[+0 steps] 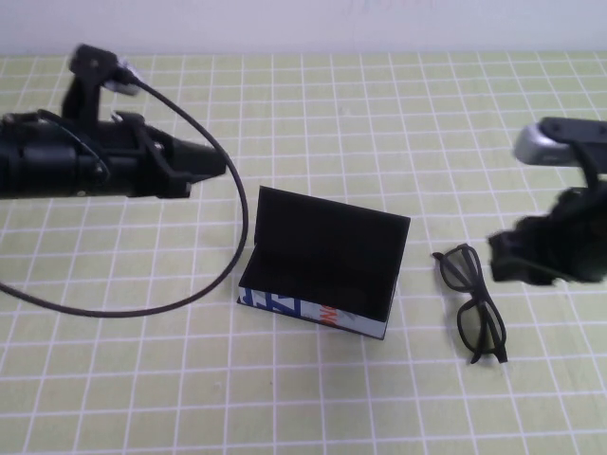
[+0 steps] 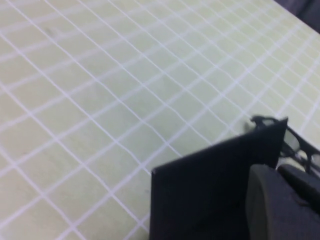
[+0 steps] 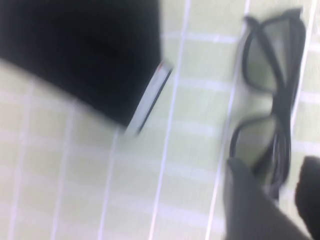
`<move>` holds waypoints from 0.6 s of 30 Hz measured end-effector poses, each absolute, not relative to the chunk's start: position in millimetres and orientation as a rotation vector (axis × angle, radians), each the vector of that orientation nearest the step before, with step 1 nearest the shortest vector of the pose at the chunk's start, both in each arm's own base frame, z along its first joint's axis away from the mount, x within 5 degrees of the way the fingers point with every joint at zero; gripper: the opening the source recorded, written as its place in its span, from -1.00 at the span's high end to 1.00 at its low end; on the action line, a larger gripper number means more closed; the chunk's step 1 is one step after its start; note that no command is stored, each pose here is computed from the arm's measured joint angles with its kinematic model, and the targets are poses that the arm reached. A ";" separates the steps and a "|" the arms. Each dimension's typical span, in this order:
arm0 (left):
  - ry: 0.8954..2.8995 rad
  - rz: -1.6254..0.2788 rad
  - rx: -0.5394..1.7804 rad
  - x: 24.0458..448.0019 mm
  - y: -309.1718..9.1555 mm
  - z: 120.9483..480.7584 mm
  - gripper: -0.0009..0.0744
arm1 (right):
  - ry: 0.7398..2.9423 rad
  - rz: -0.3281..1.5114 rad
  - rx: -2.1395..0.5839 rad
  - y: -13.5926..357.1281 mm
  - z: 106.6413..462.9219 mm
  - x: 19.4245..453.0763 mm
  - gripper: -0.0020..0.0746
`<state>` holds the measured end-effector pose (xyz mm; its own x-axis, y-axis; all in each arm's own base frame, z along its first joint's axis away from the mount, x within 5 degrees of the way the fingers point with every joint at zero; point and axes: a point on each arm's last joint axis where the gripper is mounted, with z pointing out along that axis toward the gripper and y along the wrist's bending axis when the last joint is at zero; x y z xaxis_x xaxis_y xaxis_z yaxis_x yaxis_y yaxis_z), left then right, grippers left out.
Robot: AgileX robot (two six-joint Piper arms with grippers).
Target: Take glasses out of glasses case
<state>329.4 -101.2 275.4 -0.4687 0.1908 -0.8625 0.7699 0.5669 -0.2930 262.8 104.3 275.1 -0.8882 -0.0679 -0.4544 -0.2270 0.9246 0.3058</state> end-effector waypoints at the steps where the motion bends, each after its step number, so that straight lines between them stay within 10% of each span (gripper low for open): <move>1: 1.964 -0.857 0.743 325.0 -99.3 282.2 0.99 | 2.625 0.499 -0.227 100.8 284.5 249.5 0.42; 9: 1.856 -0.632 0.479 246.7 -74.7 321.5 0.99 | 2.433 0.515 -0.325 63.5 318.1 125.1 0.90; 18: 1.709 -0.471 0.262 144.5 -47.1 305.4 0.99 | 2.104 0.542 -0.357 32.3 309.4 19.7 0.98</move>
